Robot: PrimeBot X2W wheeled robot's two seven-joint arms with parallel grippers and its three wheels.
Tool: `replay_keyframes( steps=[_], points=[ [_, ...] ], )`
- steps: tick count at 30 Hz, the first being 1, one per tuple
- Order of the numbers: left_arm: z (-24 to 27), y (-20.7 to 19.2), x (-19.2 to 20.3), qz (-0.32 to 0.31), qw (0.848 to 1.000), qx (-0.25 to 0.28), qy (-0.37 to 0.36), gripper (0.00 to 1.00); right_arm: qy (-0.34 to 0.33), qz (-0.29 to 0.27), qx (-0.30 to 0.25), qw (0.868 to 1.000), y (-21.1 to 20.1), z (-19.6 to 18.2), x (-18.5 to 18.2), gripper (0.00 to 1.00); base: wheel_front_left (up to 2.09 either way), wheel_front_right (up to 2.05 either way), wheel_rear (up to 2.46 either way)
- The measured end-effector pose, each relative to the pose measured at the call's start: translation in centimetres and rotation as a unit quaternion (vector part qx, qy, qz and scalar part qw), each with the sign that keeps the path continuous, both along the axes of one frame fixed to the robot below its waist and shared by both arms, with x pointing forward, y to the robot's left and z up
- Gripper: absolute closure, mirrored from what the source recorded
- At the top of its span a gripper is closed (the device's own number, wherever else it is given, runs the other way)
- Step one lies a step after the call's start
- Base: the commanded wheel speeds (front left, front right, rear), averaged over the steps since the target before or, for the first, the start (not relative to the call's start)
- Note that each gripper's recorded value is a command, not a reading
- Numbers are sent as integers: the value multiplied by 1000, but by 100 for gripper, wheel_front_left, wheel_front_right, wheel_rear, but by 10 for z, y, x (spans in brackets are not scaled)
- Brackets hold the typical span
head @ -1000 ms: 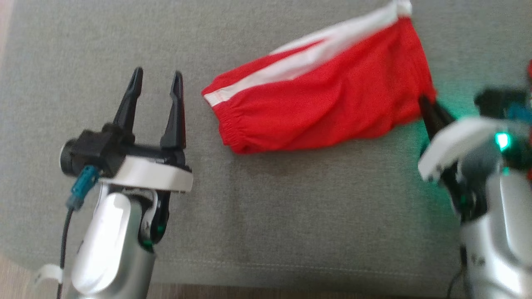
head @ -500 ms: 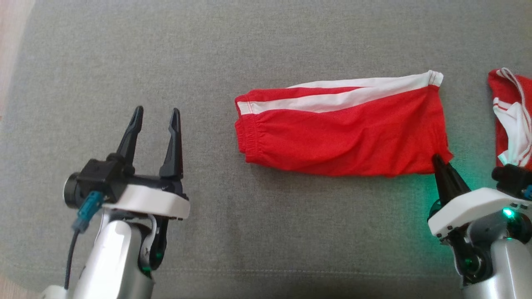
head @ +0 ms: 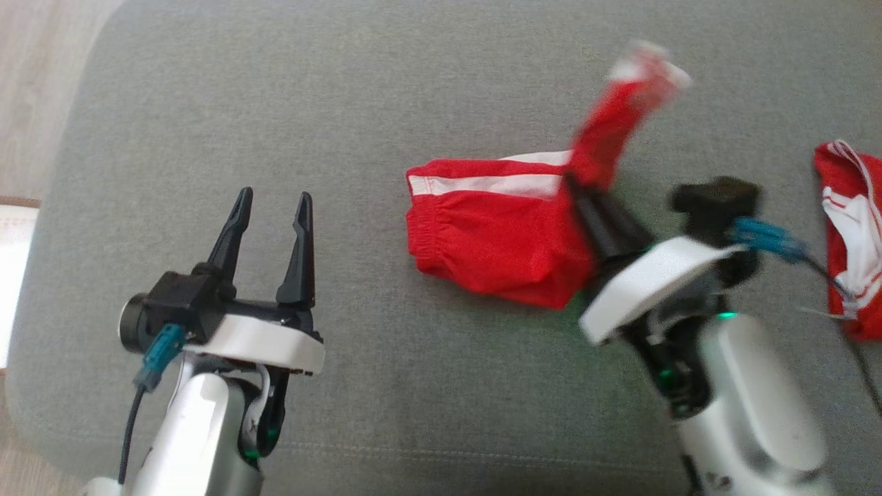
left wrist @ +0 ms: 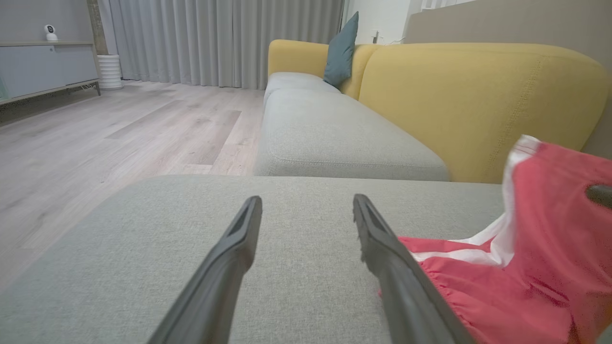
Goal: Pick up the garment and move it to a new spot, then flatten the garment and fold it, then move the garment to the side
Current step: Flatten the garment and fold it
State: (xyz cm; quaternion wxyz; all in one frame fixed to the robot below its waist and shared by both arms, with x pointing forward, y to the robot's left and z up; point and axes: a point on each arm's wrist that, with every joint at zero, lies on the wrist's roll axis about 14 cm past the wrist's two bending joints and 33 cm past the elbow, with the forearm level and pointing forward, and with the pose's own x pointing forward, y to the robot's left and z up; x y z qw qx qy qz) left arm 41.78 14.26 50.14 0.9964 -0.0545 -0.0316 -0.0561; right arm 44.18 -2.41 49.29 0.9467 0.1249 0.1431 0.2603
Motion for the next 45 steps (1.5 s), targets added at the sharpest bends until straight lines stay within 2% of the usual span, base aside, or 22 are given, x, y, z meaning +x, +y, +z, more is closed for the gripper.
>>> replay_keyframes(
  steps=[3,8,12,16,17,18,20,25,28,32,36,39,45],
  points=[
    [1,6,-4,8,1000,1,0,0,12,66,15,998,41,-1,-16,100,0,0,0],
    [-6,13,-11,22,1000,3,12,0,67,141,18,988,83,-31,-46,100,0,0,0],
    [-11,17,-11,27,999,5,19,0,84,171,17,982,98,-44,-54,100,0,0,0],
    [-15,17,-10,28,999,4,25,0,92,174,11,980,100,-54,-54,100,0,0,0],
    [-16,17,-10,28,999,4,25,0,90,175,11,980,100,-55,-55,53,0,0,0],
    [-16,17,-9,27,999,4,26,0,89,175,11,980,100,-56,-55,0,0,0,0],
    [-16,15,-9,26,999,4,26,0,70,172,20,982,101,-50,-53,0,0,0,0],
    [-14,13,-7,24,999,3,22,0,-37,139,57,988,94,-2,-32,0,0,0,0],
    [-12,10,-6,20,1000,3,19,0,-88,78,61,991,64,18,-9,0,0,0,0],
    [-9,7,-4,16,1000,4,13,0,-143,-28,40,989,-1,36,14,0,0,0,0],
    [-2,4,-4,9,1000,8,4,0,-140,-121,-7,983,-71,26,8,0,0,0,0],
    [-2,7,-7,11,1000,12,5,0,-121,-168,-39,978,-109,16,-8,0,0,0,0],
    [-1,9,-15,14,1000,14,12,0,-112,-199,-56,972,-133,19,-32,0,0,0,0]
  ],
)
